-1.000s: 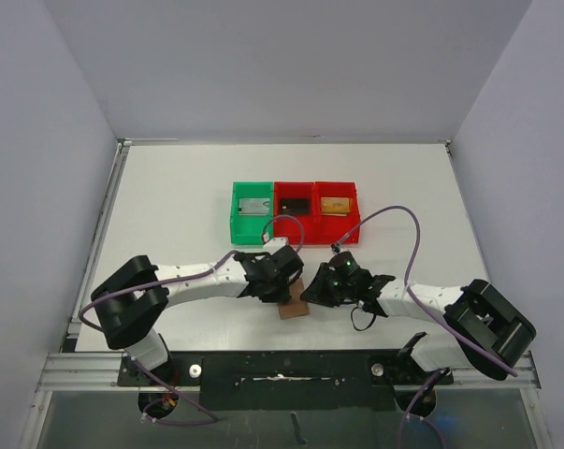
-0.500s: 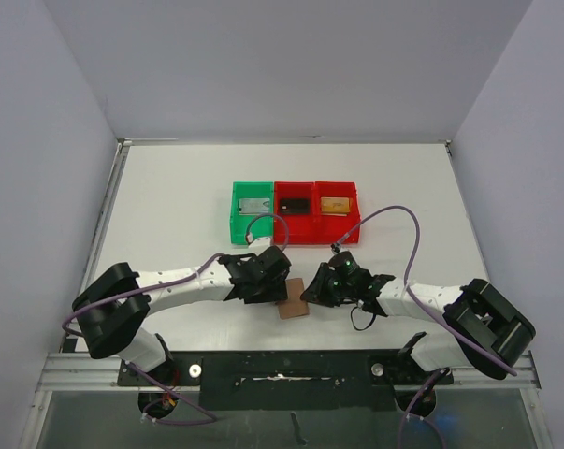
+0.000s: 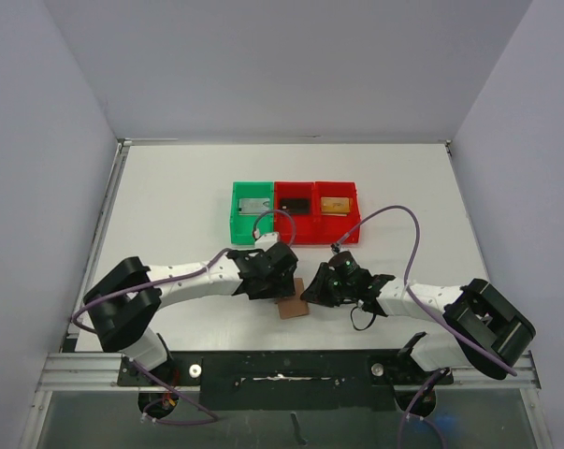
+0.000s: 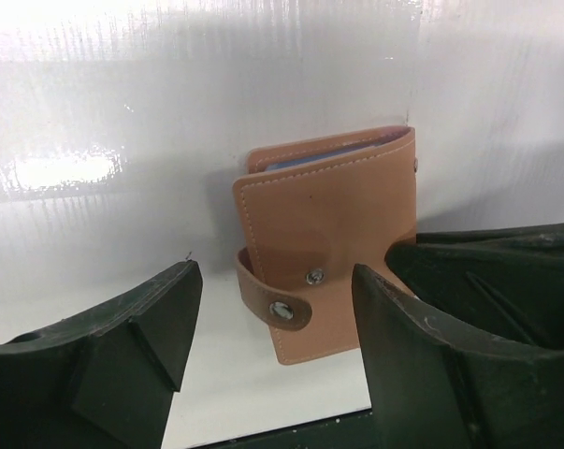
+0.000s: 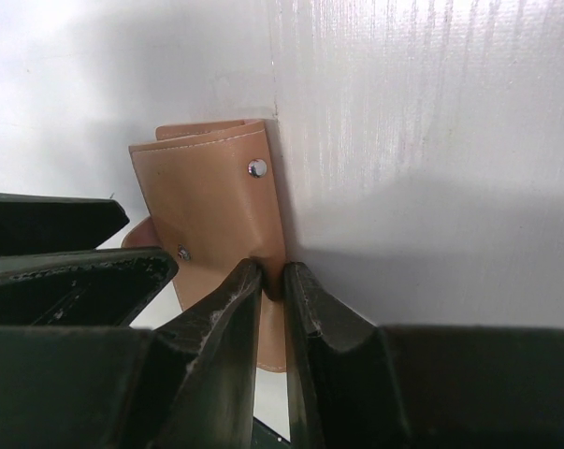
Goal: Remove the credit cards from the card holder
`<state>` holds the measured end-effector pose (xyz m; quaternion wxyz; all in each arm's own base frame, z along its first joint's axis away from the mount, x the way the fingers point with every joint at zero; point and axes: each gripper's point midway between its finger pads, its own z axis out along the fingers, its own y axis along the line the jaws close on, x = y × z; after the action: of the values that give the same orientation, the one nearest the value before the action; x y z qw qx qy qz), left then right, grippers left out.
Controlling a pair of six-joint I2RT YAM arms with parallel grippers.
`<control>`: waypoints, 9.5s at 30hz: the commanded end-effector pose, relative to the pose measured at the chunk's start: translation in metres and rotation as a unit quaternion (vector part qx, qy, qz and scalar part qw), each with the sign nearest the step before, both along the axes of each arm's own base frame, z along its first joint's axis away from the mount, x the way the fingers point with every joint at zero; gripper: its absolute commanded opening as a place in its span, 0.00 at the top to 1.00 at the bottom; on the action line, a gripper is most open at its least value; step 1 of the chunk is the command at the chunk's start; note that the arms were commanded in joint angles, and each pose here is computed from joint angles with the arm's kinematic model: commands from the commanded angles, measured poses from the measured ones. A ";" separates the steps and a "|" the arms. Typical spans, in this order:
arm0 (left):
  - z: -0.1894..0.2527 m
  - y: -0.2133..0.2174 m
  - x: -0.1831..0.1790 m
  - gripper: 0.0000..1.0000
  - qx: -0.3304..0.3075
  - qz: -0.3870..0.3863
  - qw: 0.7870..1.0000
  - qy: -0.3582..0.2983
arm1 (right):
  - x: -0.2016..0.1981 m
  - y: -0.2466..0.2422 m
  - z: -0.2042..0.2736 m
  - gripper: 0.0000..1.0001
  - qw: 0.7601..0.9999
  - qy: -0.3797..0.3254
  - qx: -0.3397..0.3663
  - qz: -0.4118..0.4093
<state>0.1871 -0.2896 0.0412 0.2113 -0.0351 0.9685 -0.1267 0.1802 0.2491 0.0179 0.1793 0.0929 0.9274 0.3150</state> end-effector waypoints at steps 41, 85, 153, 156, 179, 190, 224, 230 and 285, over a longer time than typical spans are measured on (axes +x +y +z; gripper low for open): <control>0.036 0.003 0.004 1.00 -0.090 0.030 0.994 -0.047 | 0.020 -0.005 0.029 0.44 0.998 -0.050 -0.024 0.008; 0.126 -0.061 0.001 1.00 -0.252 -0.080 0.960 -0.092 | 0.091 -0.108 0.137 0.11 0.968 -0.218 -0.065 -0.109; 0.042 0.039 -0.015 1.00 -0.160 0.029 0.986 -0.030 | 0.139 -0.044 0.143 0.24 0.969 -0.203 -0.140 0.003; 0.039 0.040 -0.014 1.00 -0.156 0.028 0.987 -0.028 | 0.106 -0.033 0.129 0.23 0.981 -0.178 -0.082 0.000; 0.038 0.041 -0.013 1.00 -0.156 0.028 0.987 -0.029 | 0.033 0.008 0.060 0.37 0.998 -0.068 -0.003 0.004; 0.037 0.042 -0.014 1.00 -0.155 0.029 0.987 -0.028 | 0.026 0.011 0.035 0.38 0.999 -0.030 -0.032 0.023; 0.035 0.044 -0.012 0.95 -0.169 0.053 0.984 -0.029 | 0.001 0.101 0.061 0.38 0.973 -0.017 0.178 0.144; 0.033 0.042 -0.014 0.66 -0.192 0.064 0.979 -0.029 | 0.007 0.087 0.054 0.40 0.980 -0.010 0.168 0.103; 0.012 0.035 -0.002 0.57 -0.239 0.139 0.961 -0.002 | 0.026 0.007 0.064 0.76 0.996 -0.065 0.045 -0.030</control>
<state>0.1726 -0.2478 0.0407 0.1939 -0.2140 0.9086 -0.3018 0.2039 0.2762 0.0999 0.2388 0.0790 0.8786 0.4060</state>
